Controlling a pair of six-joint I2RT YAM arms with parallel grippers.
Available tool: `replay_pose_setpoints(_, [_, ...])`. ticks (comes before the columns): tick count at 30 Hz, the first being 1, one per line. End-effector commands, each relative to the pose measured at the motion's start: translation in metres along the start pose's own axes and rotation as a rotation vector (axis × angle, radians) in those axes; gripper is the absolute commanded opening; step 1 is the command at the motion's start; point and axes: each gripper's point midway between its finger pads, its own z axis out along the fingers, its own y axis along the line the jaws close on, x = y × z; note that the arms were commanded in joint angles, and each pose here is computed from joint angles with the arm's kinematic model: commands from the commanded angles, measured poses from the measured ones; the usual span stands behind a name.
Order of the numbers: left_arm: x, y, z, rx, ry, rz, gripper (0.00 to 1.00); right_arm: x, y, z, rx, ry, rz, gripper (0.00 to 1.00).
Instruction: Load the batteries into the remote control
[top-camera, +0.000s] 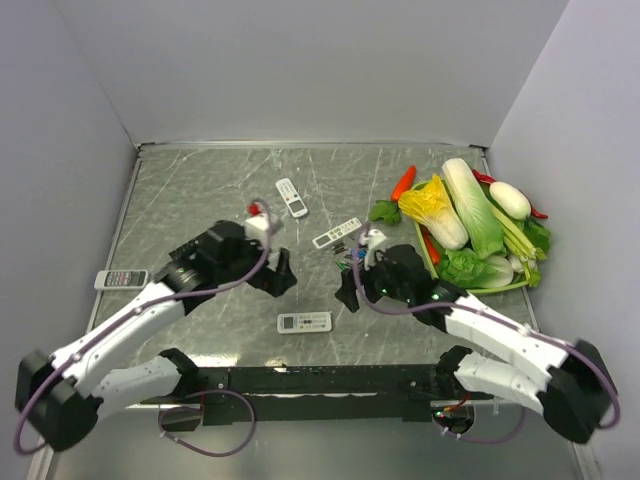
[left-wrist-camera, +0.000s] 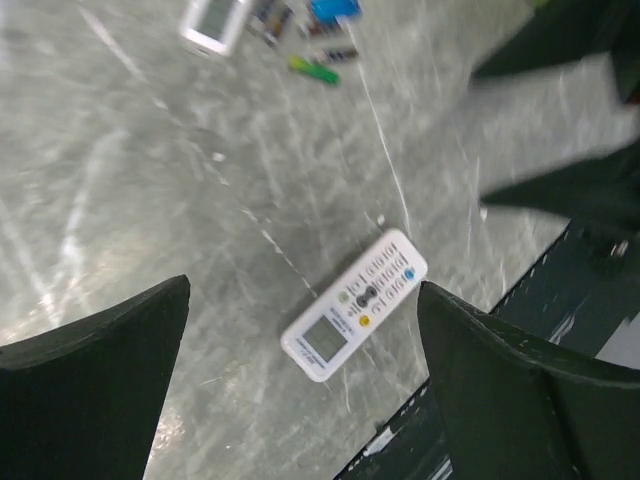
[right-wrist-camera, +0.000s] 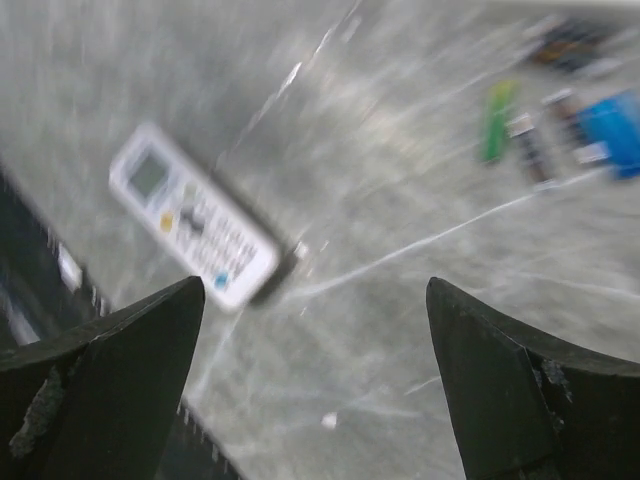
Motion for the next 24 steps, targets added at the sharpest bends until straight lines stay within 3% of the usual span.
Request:
replay_pose_setpoints(1, [-0.004,-0.027,0.022,0.028,0.077,0.174,1.00,-0.064,-0.032,-0.037,0.220,-0.386,0.162,1.00])
replay_pose_setpoints(4, [0.023,-0.043,0.048,0.022,0.216,0.301,0.99,-0.065,-0.043,-0.055,0.275,-0.493,0.219,1.00])
replay_pose_setpoints(5, [0.047,-0.048,0.059,0.025,0.313,0.345,0.99,-0.059,-0.046,-0.056,0.286,-0.501,0.224,1.00])
replay_pose_setpoints(9, [0.082,-0.056,0.083,0.011,0.471,0.484,1.00,-0.058,-0.048,-0.068,0.292,-0.561,0.217,0.99])
replay_pose_setpoints(14, [0.118,-0.062,0.104,0.043,0.608,0.628,0.99,-0.054,-0.050,-0.074,0.302,-0.575,0.200,1.00])
replay_pose_setpoints(24, [0.151,-0.051,0.112,0.063,0.750,0.697,0.95,-0.053,-0.054,-0.082,0.317,-0.627,0.189,1.00])
